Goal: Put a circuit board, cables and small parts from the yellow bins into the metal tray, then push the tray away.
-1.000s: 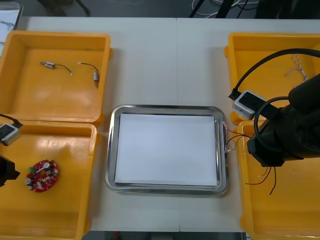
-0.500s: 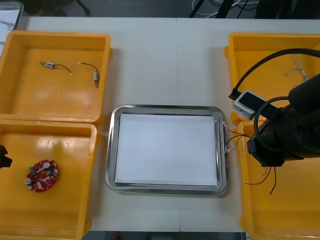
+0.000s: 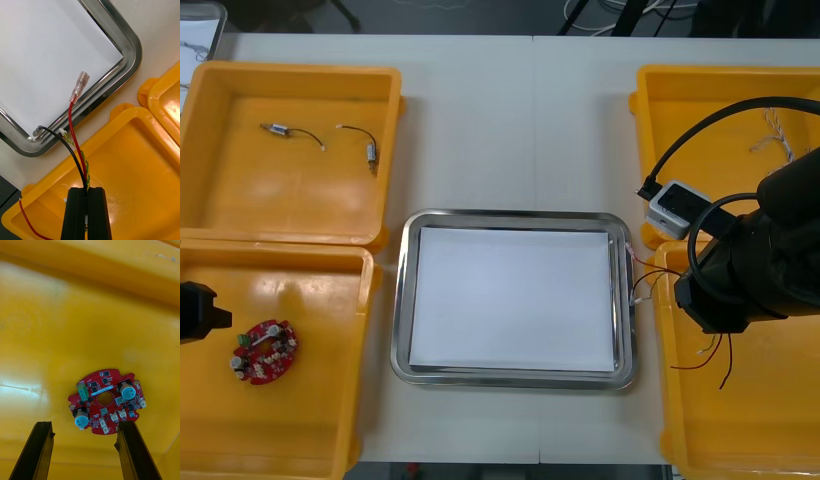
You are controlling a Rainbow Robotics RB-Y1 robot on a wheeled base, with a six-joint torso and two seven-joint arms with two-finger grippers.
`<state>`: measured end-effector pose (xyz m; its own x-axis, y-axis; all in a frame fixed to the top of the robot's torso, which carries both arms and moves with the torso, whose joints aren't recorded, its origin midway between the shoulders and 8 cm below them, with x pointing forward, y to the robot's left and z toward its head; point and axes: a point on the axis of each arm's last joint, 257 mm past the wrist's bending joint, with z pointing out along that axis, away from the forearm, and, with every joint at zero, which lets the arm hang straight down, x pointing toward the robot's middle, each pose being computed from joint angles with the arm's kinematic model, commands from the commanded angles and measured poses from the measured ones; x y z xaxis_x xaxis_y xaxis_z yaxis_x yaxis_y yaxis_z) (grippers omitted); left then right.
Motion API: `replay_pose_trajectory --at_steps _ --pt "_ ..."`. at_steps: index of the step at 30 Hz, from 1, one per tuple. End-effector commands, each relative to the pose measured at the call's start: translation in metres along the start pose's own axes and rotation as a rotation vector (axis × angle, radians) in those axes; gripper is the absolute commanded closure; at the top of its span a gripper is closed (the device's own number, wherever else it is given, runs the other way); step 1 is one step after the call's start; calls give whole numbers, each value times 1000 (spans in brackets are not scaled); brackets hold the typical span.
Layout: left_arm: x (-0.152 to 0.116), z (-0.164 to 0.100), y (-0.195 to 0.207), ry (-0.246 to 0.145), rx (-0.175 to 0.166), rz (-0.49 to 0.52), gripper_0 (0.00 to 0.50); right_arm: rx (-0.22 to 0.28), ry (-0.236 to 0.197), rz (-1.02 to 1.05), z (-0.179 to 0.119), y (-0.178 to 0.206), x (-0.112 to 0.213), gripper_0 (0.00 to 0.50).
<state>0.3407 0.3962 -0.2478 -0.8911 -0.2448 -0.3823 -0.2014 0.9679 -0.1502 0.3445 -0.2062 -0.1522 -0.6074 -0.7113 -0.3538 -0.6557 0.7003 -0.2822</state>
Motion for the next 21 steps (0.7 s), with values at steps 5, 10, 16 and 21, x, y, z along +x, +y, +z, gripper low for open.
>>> replay_pose_trajectory --at_steps 5,10,16,21 --pt "-3 -5 -4 -17 -9 -271 0 36 -2 21 -7 -8 -1 500" --pt "4 2 5 -4 -58 -273 0 38 -3 20 -7 -8 -1 500" --pt "2 14 12 -15 -108 -285 0 36 -2 20 -7 -8 -1 500" --pt "-2 26 12 -19 -109 -291 0 36 -1 19 -7 -8 -1 500"
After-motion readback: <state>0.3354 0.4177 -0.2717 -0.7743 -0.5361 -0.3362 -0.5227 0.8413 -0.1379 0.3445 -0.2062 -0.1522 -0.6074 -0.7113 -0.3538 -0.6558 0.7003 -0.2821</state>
